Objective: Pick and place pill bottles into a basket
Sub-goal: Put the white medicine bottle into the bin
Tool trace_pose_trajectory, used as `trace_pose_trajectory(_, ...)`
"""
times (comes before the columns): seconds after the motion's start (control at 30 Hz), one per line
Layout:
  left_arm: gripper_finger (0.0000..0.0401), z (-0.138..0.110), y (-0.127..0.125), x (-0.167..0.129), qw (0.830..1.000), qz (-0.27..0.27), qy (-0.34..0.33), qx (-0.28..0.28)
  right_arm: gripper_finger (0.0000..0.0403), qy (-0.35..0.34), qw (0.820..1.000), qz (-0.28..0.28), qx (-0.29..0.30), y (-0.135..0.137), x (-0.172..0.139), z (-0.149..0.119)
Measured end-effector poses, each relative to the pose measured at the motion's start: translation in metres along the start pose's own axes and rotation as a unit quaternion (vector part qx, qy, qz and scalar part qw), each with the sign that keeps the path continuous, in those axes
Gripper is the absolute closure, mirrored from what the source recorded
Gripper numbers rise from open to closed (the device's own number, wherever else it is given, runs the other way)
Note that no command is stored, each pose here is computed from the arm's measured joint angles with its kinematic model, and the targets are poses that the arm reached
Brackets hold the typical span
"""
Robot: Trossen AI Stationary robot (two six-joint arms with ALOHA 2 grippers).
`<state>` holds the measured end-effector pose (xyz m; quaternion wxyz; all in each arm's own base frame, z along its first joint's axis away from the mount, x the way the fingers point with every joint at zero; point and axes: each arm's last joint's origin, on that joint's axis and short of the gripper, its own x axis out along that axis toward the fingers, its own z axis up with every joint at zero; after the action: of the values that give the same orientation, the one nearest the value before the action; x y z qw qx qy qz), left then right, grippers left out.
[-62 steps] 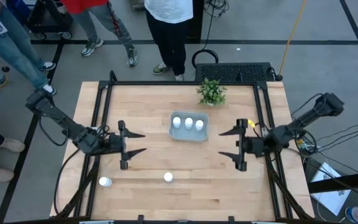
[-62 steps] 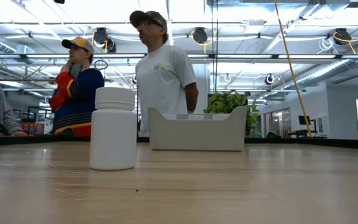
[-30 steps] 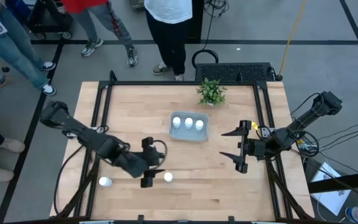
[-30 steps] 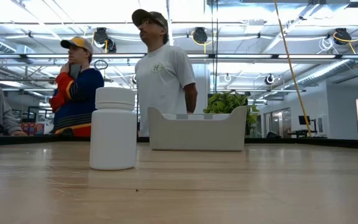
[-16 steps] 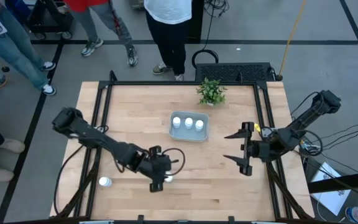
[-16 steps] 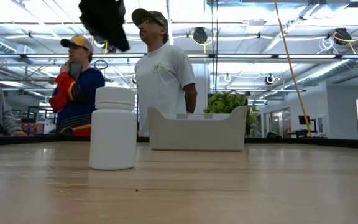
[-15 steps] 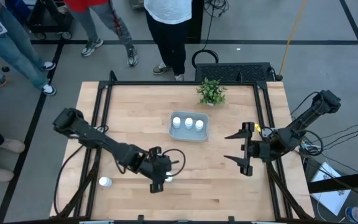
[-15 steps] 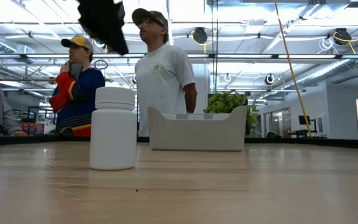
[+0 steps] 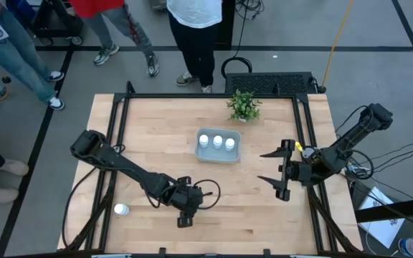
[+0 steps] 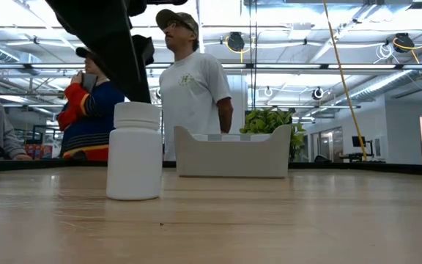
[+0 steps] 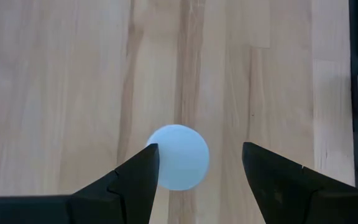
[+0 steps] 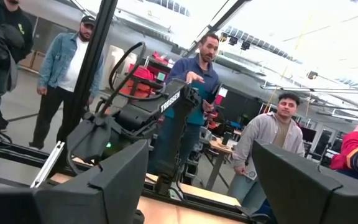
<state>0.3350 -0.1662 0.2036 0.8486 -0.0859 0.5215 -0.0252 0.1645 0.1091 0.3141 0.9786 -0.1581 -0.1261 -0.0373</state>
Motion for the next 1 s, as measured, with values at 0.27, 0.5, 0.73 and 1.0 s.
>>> trace_pose_trajectory(0.27, 0.0162, 0.0, -0.002, 0.001, 1.0, 0.006, -0.006, 0.006, 0.012, 0.0, 1.0, 0.001, 0.0, 0.0, 0.0, 0.0)
trace_pose_trajectory(0.5, 0.0162, 0.0, -0.003, 0.001, 1.0, -0.003, -0.008, 0.006, 0.012, 0.0, 1.0, 0.002, 0.0, 0.0, 0.0, 0.0)
trace_pose_trajectory(0.73, 0.0162, 0.002, -0.002, -0.01, 1.0, 0.01, -0.026, 0.015, 0.012, 0.0, 1.0, 0.002, 0.001, 0.0, 0.0, 0.0)
trace_pose_trajectory(1.0, 0.0162, -0.003, 0.001, 0.0, 0.999, 0.032, -0.004, 0.012, 0.012, 0.001, 1.0, 0.003, 0.002, 0.0, 0.0, 0.0)
